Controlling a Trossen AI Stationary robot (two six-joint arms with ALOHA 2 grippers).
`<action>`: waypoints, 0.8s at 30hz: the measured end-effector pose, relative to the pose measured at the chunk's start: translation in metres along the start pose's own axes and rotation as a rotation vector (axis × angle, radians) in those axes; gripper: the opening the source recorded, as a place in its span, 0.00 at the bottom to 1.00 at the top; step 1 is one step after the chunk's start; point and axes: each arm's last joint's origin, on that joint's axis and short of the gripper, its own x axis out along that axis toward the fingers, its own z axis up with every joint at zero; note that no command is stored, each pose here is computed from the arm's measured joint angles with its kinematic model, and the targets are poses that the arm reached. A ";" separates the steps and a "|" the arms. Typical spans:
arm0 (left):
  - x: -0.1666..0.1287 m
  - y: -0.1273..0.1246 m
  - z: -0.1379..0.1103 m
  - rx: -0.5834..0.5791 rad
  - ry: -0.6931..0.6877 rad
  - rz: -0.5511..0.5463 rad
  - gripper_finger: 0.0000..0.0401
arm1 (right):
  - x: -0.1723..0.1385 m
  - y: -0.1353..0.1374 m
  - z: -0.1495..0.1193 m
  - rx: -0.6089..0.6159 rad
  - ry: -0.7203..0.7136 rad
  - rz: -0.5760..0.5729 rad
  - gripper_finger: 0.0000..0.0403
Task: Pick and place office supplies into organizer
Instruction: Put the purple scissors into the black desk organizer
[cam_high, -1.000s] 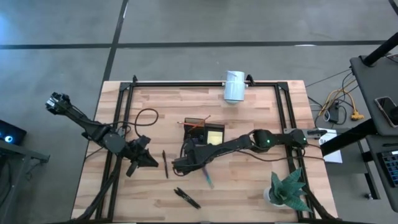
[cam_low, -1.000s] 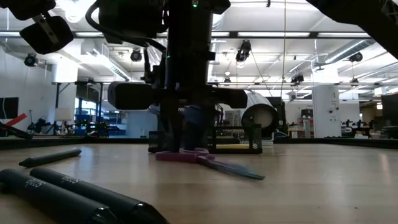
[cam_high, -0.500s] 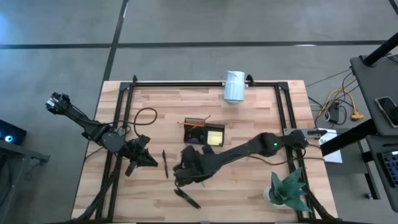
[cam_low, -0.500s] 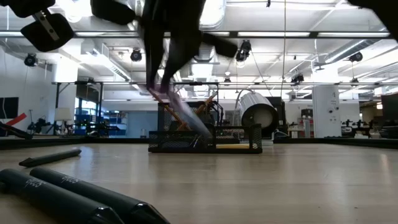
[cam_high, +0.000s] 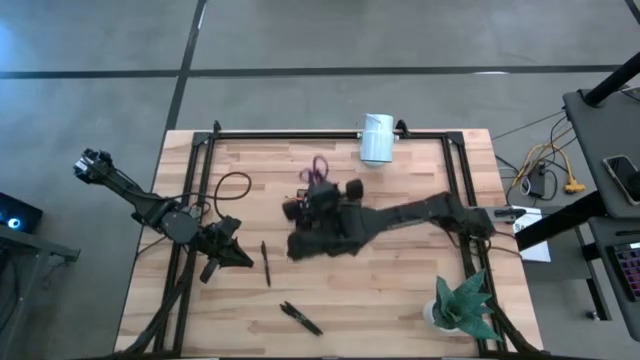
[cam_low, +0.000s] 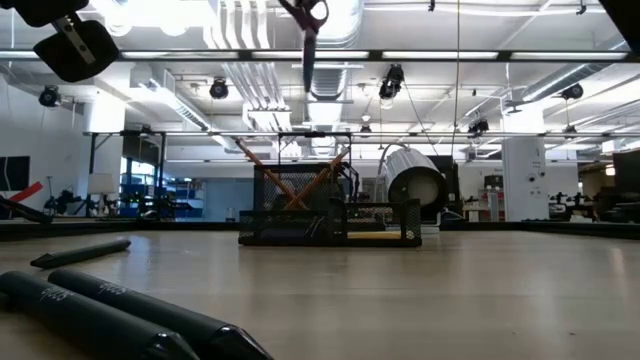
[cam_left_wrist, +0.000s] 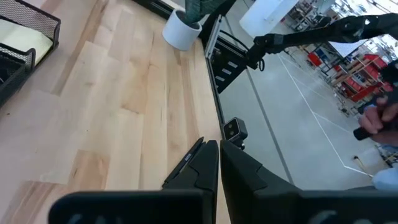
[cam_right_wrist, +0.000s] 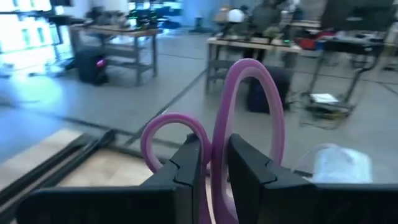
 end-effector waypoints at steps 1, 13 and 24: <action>0.000 0.000 0.000 0.000 0.000 0.000 0.00 | 0.008 -0.002 0.003 0.005 -0.003 -0.019 0.11; 0.001 0.000 -0.001 -0.001 0.005 0.005 0.00 | 0.073 0.008 -0.044 -0.009 -0.046 -0.176 0.11; 0.000 0.001 -0.002 0.001 0.034 -0.009 0.00 | 0.079 0.030 -0.098 0.043 -0.067 -0.176 0.02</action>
